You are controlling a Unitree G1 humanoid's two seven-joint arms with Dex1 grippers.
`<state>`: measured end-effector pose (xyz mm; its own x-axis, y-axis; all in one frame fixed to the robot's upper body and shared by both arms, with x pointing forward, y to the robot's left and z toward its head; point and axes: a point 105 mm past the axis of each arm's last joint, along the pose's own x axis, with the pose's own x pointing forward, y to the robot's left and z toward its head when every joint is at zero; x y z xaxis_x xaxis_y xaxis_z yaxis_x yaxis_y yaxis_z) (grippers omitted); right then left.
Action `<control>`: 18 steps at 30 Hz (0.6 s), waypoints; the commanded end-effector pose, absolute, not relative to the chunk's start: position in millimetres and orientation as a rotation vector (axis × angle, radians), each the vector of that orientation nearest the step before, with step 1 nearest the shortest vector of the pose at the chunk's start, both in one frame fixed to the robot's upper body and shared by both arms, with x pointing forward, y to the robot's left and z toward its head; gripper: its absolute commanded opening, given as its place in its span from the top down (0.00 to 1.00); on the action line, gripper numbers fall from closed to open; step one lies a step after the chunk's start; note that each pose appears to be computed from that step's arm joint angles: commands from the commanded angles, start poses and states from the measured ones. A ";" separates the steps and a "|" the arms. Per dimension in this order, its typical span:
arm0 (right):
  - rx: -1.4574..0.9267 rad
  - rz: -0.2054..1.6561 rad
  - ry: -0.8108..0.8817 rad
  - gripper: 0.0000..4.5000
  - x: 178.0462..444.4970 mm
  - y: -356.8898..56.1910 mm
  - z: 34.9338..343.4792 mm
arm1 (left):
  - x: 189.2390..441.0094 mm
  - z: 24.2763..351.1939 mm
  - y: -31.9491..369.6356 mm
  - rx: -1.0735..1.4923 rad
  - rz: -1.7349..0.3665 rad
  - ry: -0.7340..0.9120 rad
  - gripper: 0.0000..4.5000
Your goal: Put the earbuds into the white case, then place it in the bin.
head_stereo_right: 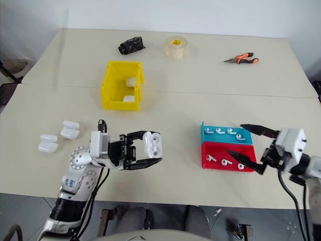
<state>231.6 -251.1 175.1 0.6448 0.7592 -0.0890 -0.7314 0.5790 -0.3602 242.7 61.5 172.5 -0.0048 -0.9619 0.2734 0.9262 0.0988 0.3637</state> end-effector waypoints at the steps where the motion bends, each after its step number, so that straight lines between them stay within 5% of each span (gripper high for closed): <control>1: -0.448 0.783 -0.064 0.00 216.6 -267.4 187.0 | 242.5 171.1 55.3 0.118 -1.560 -0.518 0.37; 10: -0.530 0.736 0.259 0.00 199.8 -297.1 161.4 | 255.0 165.7 39.3 0.114 -1.581 -0.429 0.37; 18: -0.612 0.894 0.595 0.00 209.9 -271.0 160.7 | 257.6 167.0 28.5 0.029 -1.543 -0.328 0.37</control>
